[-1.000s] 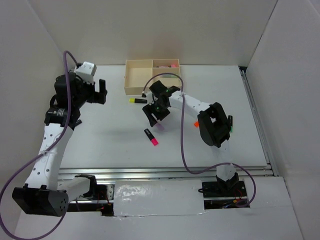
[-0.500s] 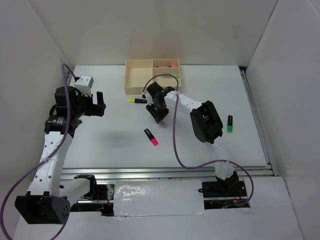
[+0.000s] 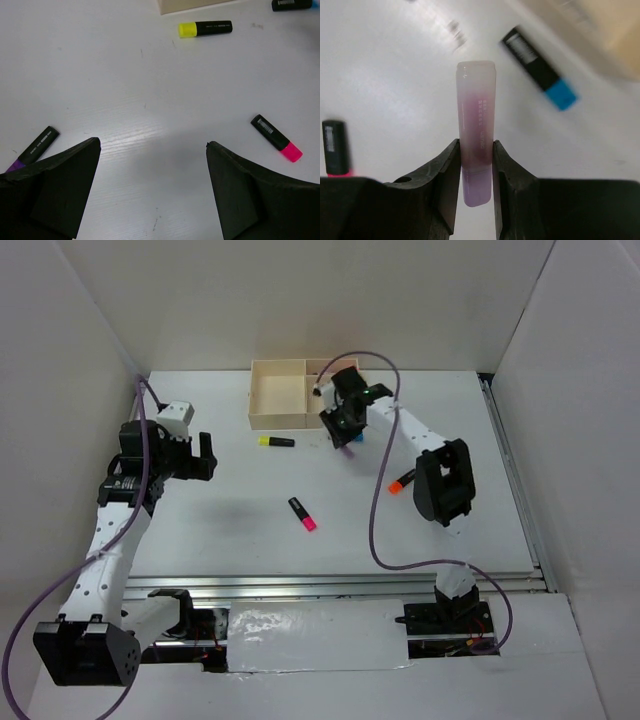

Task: Sort the stationery into containers
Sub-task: Pick up the pen from the center of the board, then place the pen in the storage box, then pick up the pen from the center of the board.

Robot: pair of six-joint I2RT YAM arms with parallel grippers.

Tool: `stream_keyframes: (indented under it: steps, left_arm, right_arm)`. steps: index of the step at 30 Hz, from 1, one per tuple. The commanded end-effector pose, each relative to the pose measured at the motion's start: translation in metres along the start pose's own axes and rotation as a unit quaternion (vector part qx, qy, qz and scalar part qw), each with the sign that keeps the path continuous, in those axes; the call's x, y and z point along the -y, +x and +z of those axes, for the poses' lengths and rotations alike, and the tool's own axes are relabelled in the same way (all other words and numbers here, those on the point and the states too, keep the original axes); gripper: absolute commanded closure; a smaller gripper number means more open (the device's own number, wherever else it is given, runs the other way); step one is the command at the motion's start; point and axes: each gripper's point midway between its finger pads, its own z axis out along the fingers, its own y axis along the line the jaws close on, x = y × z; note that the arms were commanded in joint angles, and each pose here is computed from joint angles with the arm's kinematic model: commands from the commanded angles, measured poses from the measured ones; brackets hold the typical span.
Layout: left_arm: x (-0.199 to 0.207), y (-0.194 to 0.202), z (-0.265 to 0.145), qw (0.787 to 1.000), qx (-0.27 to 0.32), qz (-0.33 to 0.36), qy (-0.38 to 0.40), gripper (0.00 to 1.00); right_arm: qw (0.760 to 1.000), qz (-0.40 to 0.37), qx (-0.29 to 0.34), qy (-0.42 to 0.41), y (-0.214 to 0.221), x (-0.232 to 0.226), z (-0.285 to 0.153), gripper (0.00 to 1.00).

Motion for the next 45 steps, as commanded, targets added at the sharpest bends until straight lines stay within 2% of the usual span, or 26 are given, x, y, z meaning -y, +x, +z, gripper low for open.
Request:
stream_keyframes:
  steps: [1,6,12,19,22,23,24,25,26,28,30,32,33,36,39,40,42,43,45]
  left_arm:
    - [0.005,-0.011,0.004,0.999,0.024,-0.013,0.016,0.01]
    - [0.004,-0.008,0.013,0.999,0.018,-0.025,0.017,0.01]
    - [0.005,0.003,0.023,0.999,0.007,-0.028,0.022,0.01]
    - [0.005,0.002,0.025,0.999,0.005,-0.021,0.027,0.01]
    - [0.006,0.002,0.026,0.999,0.002,-0.021,0.027,0.01]
    - [0.005,0.001,0.024,0.999,0.005,-0.02,0.026,0.01]
    - [0.004,0.001,0.024,0.999,0.005,-0.019,0.025,0.01]
    - [0.004,0.001,0.023,1.0,0.005,-0.017,0.024,0.01]
    - [0.004,-0.001,0.022,1.0,0.008,-0.016,0.023,0.01]
    - [0.002,-0.004,0.018,1.0,0.011,-0.015,0.016,0.01]
    - [-0.004,-0.005,0.015,1.0,0.011,-0.012,0.0,0.01]
    - [-0.009,-0.002,0.013,1.0,0.0,-0.01,-0.012,0.01]
    - [-0.011,-0.002,0.012,1.0,-0.004,-0.01,-0.013,0.01]
    - [-0.014,0.003,0.01,1.0,-0.021,0.001,-0.006,0.01]
    - [-0.012,0.004,0.007,1.0,-0.018,0.009,0.003,0.01]
    - [-0.011,0.004,0.005,1.0,-0.014,0.015,0.004,0.01]
    - [-0.012,0.005,0.004,1.0,-0.011,0.019,0.0,0.01]
    - [-0.015,0.005,0.003,1.0,-0.01,0.021,-0.006,0.01]
    - [-0.016,0.01,0.004,1.0,-0.018,0.019,-0.011,0.01]
  right_arm:
    - [0.98,-0.017,0.194,0.039,-0.093,0.043,-0.088,1.0]
    - [0.952,-0.027,0.296,0.07,-0.142,0.078,-0.11,1.0]
    - [0.918,-0.019,0.385,0.089,-0.186,0.119,-0.107,1.0]
    - [0.916,0.002,0.393,0.083,-0.191,0.137,-0.054,1.0]
    - [0.918,0.009,0.385,0.091,-0.186,0.143,-0.032,0.89]
    - [0.92,0.014,0.381,0.092,-0.183,0.144,-0.027,0.72]
    - [0.92,0.015,0.38,0.092,-0.181,0.146,-0.026,0.64]
    - [0.921,0.014,0.378,0.091,-0.181,0.144,-0.026,0.47]
    - [0.922,0.018,0.376,0.091,-0.18,0.144,-0.029,0.41]
    - [0.92,0.017,0.382,0.084,-0.183,0.139,-0.053,0.35]
    - [0.92,0.024,0.384,0.077,-0.18,0.137,-0.077,0.34]
    - [0.921,0.038,0.381,0.069,-0.169,0.139,-0.117,0.34]
    - [0.917,0.04,0.391,0.069,-0.167,0.134,-0.151,0.34]
    - [0.95,0.07,0.299,0.061,-0.1,0.13,-0.164,0.38]
    - [0.963,0.108,0.234,0.072,-0.038,0.14,-0.185,0.43]
    - [0.974,0.134,0.173,0.057,0.006,0.134,-0.168,0.45]
    - [0.975,0.165,0.138,0.064,0.051,0.141,-0.178,0.47]
    - [0.976,0.191,0.087,0.058,0.094,0.142,-0.167,0.48]
    - [0.971,0.223,0.039,0.069,0.139,0.148,-0.17,0.48]
